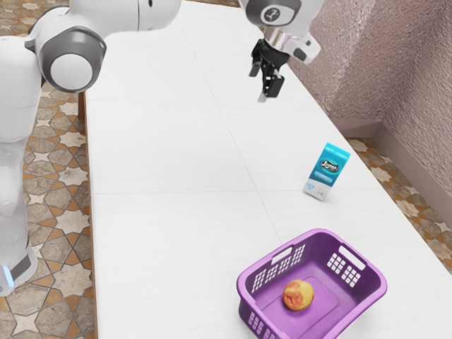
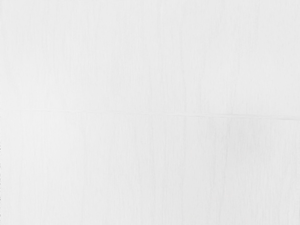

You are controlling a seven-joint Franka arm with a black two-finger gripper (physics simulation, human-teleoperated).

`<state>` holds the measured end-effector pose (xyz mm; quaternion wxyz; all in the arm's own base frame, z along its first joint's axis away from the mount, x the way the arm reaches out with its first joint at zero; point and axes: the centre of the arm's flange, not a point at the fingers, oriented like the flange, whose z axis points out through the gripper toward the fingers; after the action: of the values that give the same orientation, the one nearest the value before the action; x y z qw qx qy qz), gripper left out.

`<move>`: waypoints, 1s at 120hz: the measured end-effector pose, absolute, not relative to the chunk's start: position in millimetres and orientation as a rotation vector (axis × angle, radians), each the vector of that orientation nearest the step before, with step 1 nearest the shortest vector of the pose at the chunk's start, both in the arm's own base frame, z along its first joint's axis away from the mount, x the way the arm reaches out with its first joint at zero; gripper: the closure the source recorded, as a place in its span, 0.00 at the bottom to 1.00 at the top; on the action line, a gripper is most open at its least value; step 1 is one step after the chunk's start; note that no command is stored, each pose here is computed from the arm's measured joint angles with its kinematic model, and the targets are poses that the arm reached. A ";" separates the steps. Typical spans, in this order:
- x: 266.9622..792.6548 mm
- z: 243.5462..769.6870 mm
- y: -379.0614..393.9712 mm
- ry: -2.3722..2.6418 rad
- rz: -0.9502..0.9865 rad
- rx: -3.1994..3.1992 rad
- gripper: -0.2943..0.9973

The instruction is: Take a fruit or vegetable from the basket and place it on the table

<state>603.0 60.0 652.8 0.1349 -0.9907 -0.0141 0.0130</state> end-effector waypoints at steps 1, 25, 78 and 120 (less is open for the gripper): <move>603.0 652.8 60.8 -0.041 0.037 -2.871 0.23; 610.6 606.5 -52.9 0.290 0.130 -2.848 0.23; 602.9 624.7 -155.3 0.416 -0.049 -2.930 0.23; 619.0 564.3 -309.7 -0.145 -0.019 -3.157 0.23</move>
<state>619.0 -309.7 564.3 -0.0093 -0.9989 -0.0459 -0.0061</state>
